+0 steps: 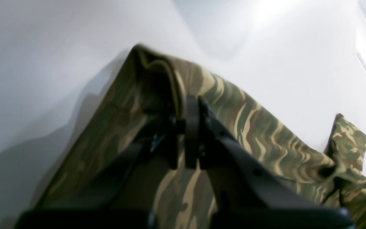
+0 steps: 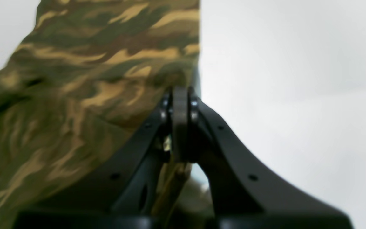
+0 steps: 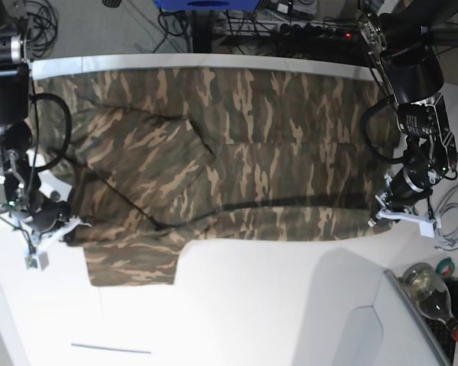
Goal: Layout the t-shirt on the table in an organized manner, then fold the t-shirt properly
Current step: 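Lift the shirt's side edges with both grippers and fold toward the collar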
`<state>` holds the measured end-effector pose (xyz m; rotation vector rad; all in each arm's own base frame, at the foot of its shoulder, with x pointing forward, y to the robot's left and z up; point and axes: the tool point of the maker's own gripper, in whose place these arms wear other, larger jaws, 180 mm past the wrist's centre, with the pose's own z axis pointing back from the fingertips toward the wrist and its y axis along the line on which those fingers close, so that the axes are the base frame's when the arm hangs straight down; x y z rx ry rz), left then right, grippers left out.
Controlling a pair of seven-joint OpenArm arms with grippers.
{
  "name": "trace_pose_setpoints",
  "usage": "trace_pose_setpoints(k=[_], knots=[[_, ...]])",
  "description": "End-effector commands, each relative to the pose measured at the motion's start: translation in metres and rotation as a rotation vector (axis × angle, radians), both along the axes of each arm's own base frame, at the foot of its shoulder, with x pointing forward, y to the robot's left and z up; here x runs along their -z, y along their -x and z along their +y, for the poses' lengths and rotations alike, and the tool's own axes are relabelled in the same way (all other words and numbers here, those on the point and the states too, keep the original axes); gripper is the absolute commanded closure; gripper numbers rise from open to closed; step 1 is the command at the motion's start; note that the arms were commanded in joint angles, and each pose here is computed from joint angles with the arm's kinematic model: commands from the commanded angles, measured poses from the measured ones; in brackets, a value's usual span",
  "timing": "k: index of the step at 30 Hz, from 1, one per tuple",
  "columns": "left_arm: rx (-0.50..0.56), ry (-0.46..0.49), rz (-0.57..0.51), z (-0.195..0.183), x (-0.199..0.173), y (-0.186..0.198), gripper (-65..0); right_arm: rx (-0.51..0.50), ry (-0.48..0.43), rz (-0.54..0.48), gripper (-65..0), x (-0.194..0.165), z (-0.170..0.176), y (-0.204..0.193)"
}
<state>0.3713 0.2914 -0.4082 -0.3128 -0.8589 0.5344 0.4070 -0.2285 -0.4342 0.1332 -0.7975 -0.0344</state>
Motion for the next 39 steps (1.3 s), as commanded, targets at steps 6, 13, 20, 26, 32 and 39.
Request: trace_pose_setpoints(k=[6, 13, 20, 26, 32, 39], knots=[[0.023, -0.012, -0.031, 0.003, -0.021, -0.012, 0.0, -0.038, 0.106, -0.12, -0.6, -0.032, -0.026, -0.042], [0.038, -0.052, -0.09, 0.004, -0.045, -0.018, 0.0, -0.071, 0.186, -0.178, -0.6, -0.034, -0.04, -0.055], [0.059, -0.043, -0.055, 0.0, -0.04, -0.014, 0.0, -0.147, 0.298, -0.213, 0.0, -0.036, -0.053, -0.064], [0.058, -0.042, -0.052, 0.0, -0.04, -0.014, 0.0, -0.21, 0.373, -0.23, 0.0, -0.038, -0.06, -0.066], [0.058, -0.042, -0.035, 0.0, -0.033, -0.007, 0.0, -0.301, 0.431, -0.204, 0.0, -0.016, -0.057, -0.051], [0.059, -0.041, -0.007, 0.0, -0.023, 0.003, 0.0, -0.317, 0.443, -0.189, 0.0, -0.009, -0.058, -0.045]])
